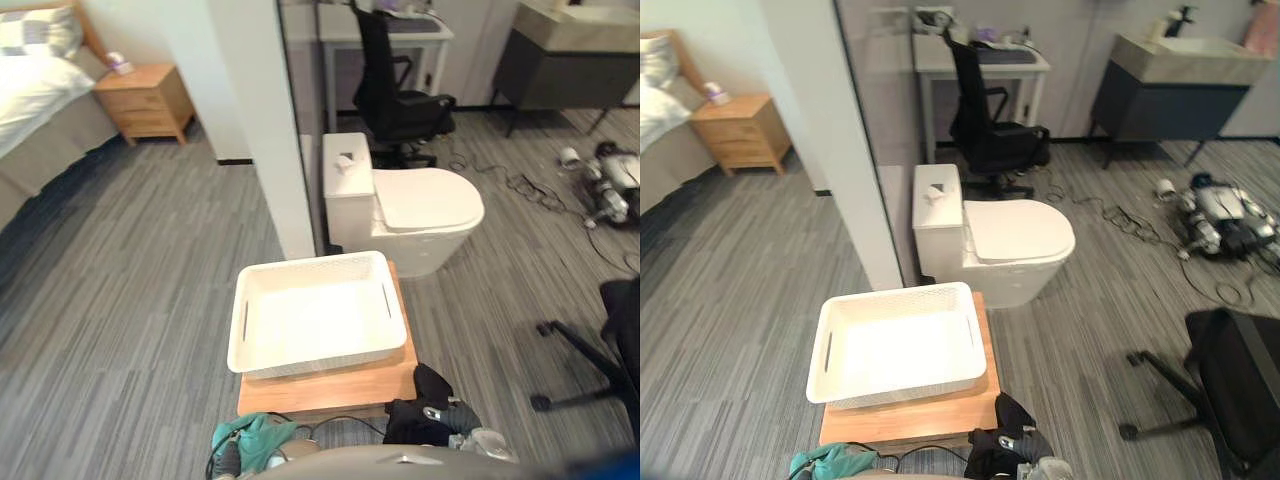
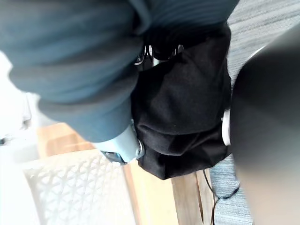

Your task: Tidy the bed and pick cloth on bed and put in laundry

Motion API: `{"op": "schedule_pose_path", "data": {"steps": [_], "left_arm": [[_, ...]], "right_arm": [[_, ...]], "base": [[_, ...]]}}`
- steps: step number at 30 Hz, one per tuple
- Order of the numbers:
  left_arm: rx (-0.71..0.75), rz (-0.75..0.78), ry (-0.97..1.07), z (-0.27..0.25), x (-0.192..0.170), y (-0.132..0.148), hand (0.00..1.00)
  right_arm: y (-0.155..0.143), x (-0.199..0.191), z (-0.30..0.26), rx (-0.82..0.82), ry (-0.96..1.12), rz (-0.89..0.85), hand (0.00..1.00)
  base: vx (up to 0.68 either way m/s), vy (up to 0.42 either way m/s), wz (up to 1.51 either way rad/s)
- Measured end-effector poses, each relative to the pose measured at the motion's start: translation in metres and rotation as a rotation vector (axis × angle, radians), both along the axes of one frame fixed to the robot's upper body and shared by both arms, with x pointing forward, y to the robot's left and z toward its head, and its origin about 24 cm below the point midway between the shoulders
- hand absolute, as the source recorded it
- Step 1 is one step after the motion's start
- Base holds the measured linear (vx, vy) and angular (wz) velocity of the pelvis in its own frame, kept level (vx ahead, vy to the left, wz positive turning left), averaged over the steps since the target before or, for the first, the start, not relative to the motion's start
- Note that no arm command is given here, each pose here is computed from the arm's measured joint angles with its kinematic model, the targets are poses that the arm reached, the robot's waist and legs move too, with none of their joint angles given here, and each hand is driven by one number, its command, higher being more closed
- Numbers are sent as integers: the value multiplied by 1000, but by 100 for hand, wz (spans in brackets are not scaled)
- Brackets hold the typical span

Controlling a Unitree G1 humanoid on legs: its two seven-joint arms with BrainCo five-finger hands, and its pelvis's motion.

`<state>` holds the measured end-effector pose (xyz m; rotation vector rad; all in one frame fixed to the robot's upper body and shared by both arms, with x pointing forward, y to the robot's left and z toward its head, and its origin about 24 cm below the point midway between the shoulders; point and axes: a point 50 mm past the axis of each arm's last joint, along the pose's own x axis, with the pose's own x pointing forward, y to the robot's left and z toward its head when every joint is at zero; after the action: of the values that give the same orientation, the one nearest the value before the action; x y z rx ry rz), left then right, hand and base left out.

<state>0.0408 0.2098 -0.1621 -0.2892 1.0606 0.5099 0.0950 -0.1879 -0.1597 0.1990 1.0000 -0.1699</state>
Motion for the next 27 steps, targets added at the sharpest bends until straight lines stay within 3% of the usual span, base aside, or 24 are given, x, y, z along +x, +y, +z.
{"op": "schedule_pose_path", "data": {"steps": [6, 8, 12, 14, 17, 23, 27], "left_arm": [[45, -94, 35, 2, -6, 13, 100], [71, -170, 52, 3, -5, 19, 100], [49, -216, 83, 3, -13, 23, 100], [42, -217, 91, 3, -14, 22, 100], [50, -220, 105, 3, -18, 24, 100], [66, -204, 105, 4, -17, 26, 100], [82, -194, 102, 4, -15, 25, 100]], "right_arm": [[-35, 4, 12, -107, -94, -315, 100], [-77, 22, 35, -213, -223, -455, 100], [-132, 75, 88, -354, -451, -462, 100], [-165, 118, 142, -456, -636, -419, 100], [-188, 141, 193, -521, -821, -347, 100], [-146, 165, 287, -622, -1258, -132, 100], [-115, 171, 317, -644, -1364, 2, 100]], "base": [[-20, 150, 60], [32, 97, 72], [43, 46, 44], [63, 4, 17], [84, -5, 8], [68, -34, -5], [-17, -73, -9]]}}
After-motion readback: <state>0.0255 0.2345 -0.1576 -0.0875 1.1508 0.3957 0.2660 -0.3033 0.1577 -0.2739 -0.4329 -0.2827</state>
